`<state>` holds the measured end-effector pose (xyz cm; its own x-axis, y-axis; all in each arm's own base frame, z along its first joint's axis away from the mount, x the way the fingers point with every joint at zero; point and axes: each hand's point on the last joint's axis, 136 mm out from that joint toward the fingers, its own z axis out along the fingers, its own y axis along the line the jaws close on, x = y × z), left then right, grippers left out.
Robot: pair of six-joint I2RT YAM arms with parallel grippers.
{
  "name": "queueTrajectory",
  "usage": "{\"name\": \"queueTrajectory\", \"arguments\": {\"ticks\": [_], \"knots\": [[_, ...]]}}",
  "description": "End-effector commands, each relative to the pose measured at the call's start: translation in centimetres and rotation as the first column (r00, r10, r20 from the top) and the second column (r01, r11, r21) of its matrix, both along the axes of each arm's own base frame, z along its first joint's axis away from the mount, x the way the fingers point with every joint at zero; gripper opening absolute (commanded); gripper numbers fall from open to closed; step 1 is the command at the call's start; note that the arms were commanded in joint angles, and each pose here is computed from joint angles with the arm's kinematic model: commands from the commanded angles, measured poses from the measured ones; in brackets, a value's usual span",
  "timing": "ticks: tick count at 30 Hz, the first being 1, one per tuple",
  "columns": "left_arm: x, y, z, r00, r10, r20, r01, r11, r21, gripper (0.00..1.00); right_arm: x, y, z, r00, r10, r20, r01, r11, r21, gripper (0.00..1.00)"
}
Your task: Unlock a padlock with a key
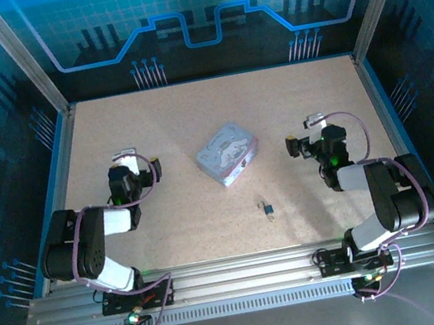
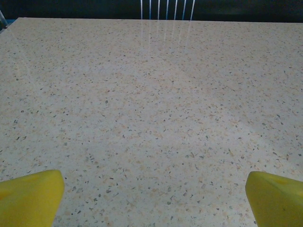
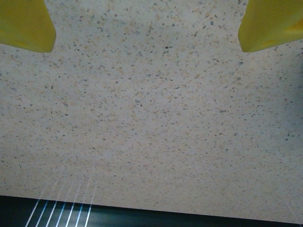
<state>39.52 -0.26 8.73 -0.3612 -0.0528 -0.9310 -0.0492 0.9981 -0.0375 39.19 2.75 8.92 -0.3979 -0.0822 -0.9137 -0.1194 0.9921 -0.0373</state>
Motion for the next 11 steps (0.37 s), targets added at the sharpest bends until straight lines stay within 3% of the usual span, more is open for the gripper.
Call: {"name": "queueTrajectory", "arguments": {"ticks": [1, 11], "knots": [[0.31, -0.04, 0.83, 0.999, -0.007, 0.038, 0.008, 1.000, -0.028, 0.99, 0.52, 0.31, 0.48, 1.000, 0.006, 0.015, -0.005, 1.000, -0.018, 1.00], [0.33, 0.02, 0.85, 0.999, -0.005, 0.039, 0.006, 1.000, -0.026, 0.99, 0.53, 0.32, 0.48, 1.000, 0.006, 0.015, -0.006, 1.000, -0.018, 1.00]]}}
